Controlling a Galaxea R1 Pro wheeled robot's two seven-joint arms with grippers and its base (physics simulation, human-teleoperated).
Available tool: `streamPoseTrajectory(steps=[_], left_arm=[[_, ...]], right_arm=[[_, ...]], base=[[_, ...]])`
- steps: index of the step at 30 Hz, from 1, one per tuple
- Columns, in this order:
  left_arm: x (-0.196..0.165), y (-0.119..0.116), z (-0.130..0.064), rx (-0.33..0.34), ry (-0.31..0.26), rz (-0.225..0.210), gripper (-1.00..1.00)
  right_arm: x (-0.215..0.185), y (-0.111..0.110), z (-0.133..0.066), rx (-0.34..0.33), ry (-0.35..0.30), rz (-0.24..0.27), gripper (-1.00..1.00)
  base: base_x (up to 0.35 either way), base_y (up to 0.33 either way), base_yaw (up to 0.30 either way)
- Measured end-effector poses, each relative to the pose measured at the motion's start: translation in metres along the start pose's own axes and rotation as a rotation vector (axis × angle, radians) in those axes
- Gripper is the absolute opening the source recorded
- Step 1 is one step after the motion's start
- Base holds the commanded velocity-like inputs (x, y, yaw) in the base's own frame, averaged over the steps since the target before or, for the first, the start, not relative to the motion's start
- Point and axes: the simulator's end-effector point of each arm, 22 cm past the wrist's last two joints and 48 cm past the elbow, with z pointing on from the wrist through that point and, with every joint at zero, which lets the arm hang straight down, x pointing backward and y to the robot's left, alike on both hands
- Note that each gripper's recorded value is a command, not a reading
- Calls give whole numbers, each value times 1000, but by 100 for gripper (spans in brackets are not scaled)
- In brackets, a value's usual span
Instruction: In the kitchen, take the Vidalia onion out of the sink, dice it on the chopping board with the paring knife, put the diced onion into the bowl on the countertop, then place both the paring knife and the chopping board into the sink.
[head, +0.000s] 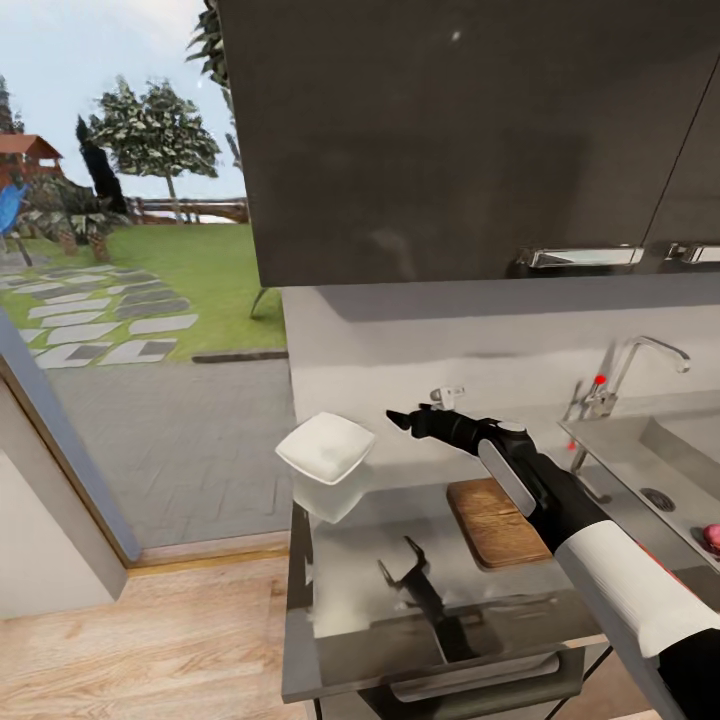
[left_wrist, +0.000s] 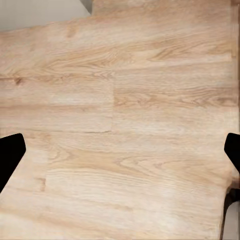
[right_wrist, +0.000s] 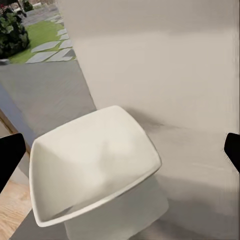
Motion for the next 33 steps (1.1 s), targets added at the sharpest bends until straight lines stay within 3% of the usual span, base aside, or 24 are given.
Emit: streamPoseTrajectory(steps=[5,7,8,9,13,18,20,23,33], left_arm=[[-99,5,-32,8,-70,-34,100],[-143,5,-45,39,-116,-93,100],[-195,7,-50,109,-131,-187,100],[-224,8,-51,128,-158,-210,100],[-266,11,-57,178,-150,-248,100],[-337,11,-65,237,-186,-300,100],[-391,4,-64,283,-208,-340,100],[-430,-8,-59,320,-206,-352,100],[-524,-94,-55,467,-112,-341,100]], right_arm=[[0,-3,0,16,0,0,100],[0,-4,0,18,0,1,100],[0,-4,0,19,0,0,100],[0,-5,1,20,0,1,100],[0,-4,0,20,0,1,100],[0,-4,0,20,0,1,100],[0,-4,0,20,0,1,100],[0,-4,0,20,0,1,100],[0,-5,0,22,0,1,100]], base=[[0,0,0],[0,0,0],[0,0,0],[0,0,0],[0,0,0],[0,0,0],[0,0,0],[0,0,0],[0,0,0]])
